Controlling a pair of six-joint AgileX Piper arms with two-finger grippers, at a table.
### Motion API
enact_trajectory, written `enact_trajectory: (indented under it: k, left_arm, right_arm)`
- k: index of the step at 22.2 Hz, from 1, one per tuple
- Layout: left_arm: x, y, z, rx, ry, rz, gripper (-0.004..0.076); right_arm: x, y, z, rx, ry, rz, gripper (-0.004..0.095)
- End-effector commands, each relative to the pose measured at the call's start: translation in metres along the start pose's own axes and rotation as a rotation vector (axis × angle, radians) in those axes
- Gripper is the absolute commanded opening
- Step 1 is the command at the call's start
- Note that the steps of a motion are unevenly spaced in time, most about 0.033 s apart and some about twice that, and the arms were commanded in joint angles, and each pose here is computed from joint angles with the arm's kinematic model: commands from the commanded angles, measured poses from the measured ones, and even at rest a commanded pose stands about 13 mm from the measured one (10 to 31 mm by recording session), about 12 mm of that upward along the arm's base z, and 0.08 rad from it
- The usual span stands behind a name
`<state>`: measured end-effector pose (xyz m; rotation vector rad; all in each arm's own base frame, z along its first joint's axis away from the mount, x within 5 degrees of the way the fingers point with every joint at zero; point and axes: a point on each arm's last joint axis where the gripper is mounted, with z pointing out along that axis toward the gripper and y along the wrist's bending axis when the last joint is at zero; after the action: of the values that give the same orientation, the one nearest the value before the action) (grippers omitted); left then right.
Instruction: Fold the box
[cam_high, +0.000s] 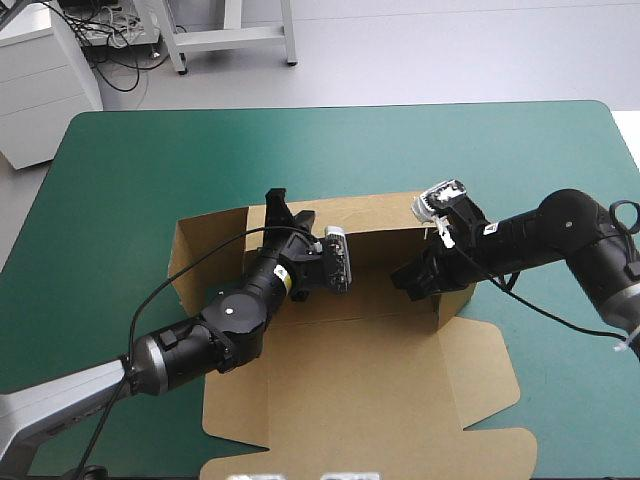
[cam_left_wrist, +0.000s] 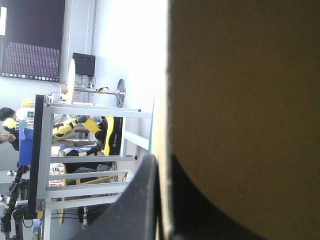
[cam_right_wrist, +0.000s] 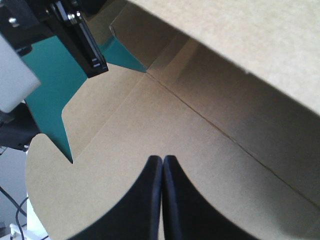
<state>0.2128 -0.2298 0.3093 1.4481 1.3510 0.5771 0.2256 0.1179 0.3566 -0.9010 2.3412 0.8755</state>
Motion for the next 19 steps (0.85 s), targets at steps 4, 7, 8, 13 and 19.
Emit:
enact_trajectory:
  k: [4,7,8,13,19]
  left_arm:
    - [-0.004,0.014,-0.010,-0.043,-0.030,-0.041,-0.0032]
    - [-0.004,0.014,-0.010,-0.044,-0.028,-0.041,-0.0032]
    - [-0.004,0.014,-0.010,-0.045,-0.026,-0.041,-0.0032]
    - [-0.003,0.014,-0.010,-0.048,-0.025,-0.038,-0.0032]
    - [-0.003,0.014,-0.010,-0.048,-0.025,-0.038,-0.0032]
  right_arm:
    - [-0.032,0.032,-0.060,0.136,-0.128,-0.148,-0.0022]
    - [-0.045,0.038,-0.092,0.318,-0.158,-0.171,-0.0022]
    - [-0.048,0.040,-0.102,0.370,-0.166,-0.189,-0.0022]
    - [-0.059,0.045,-0.135,0.570,-0.229,-0.237,0.0046]
    - [-0.064,0.028,-0.155,0.840,-0.294,-0.157,0.0449]
